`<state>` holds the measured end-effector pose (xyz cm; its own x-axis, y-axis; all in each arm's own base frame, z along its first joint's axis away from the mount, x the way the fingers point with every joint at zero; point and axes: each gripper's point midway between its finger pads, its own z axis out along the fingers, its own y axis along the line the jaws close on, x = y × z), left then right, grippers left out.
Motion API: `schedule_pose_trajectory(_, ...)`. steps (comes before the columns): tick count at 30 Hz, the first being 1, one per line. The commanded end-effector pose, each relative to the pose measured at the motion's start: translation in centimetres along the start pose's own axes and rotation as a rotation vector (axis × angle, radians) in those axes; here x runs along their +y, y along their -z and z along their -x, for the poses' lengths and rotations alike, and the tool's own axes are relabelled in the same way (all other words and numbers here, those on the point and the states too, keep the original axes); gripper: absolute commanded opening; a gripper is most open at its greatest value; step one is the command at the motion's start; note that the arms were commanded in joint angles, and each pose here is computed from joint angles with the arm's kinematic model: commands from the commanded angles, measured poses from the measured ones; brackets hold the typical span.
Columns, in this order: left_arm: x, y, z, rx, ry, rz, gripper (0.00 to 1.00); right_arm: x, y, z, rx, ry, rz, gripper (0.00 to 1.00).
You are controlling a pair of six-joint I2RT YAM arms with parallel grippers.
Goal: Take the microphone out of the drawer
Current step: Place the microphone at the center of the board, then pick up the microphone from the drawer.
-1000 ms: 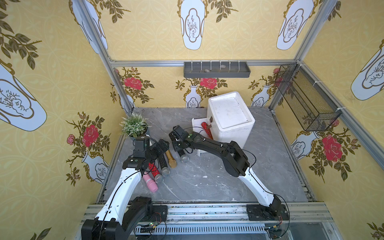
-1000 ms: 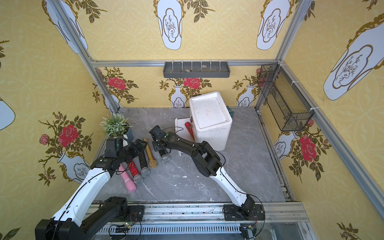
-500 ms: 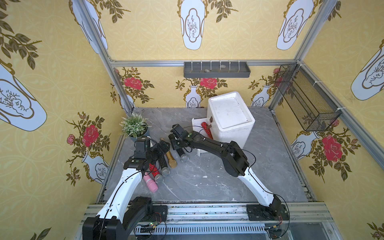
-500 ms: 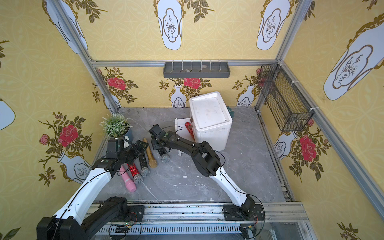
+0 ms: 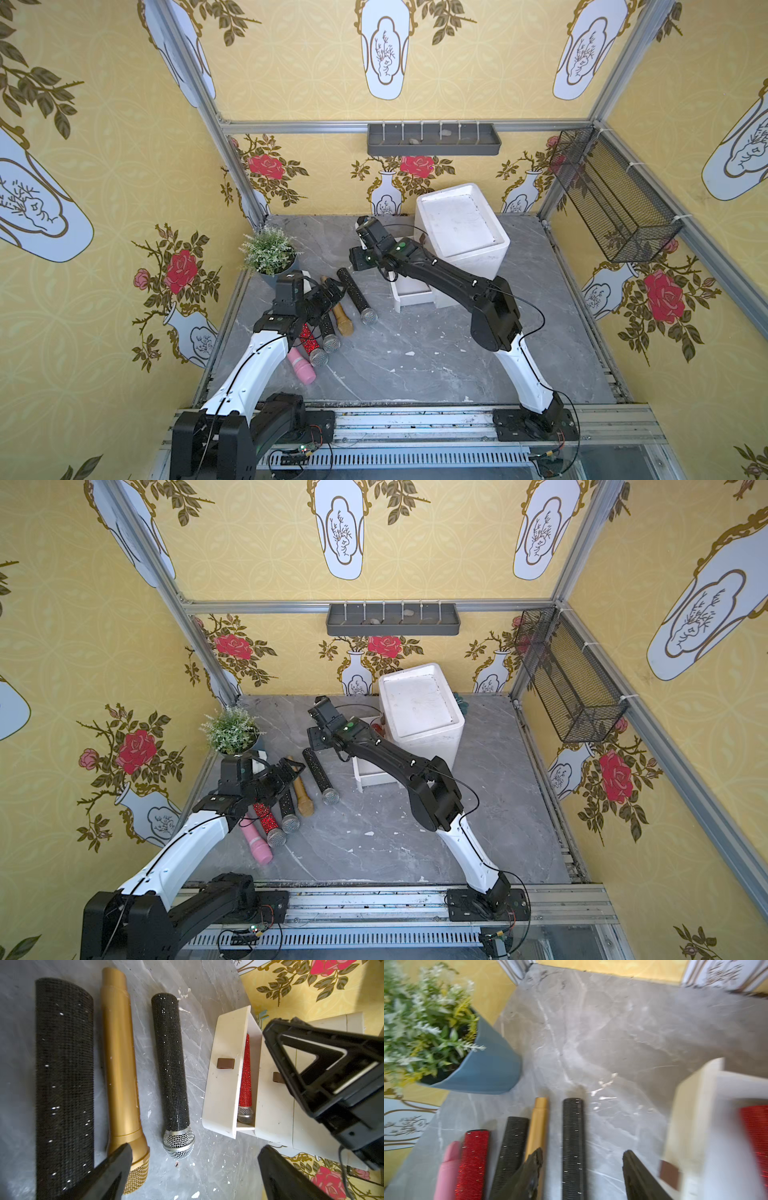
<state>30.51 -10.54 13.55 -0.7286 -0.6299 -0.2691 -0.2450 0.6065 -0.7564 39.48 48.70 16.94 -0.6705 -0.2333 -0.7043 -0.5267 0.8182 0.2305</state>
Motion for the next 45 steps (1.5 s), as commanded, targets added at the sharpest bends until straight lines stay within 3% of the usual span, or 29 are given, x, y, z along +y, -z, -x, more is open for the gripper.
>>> schedule_pose_trajectory(1,-2.0,-0.8,0.0,0.026,-0.025,-0.08,1.0,-3.3,0.5,-0.1,0.022,0.025,-0.1,0.64)
schedule_pose_trajectory(12,-5.1,-4.3,-2.3,0.17,-0.085,-0.12,1.0,-10.7,-0.2,-2.4,0.127,0.074,-0.334,0.59)
schedule_pose_trajectory(19,-4.9,-4.0,-2.1,0.126,-0.091,-0.106,1.0,-14.6,-0.9,-5.0,0.214,0.15,-0.494,0.55)
schedule_pose_trajectory(32,-4.8,-3.6,-2.0,0.109,-0.083,-0.103,1.0,-17.4,-2.8,-6.8,0.254,0.259,-0.618,0.55)
schedule_pose_trajectory(45,-4.7,-3.6,-2.1,0.108,-0.079,-0.1,1.0,-19.2,-4.1,-8.0,0.292,0.48,-0.802,0.58)
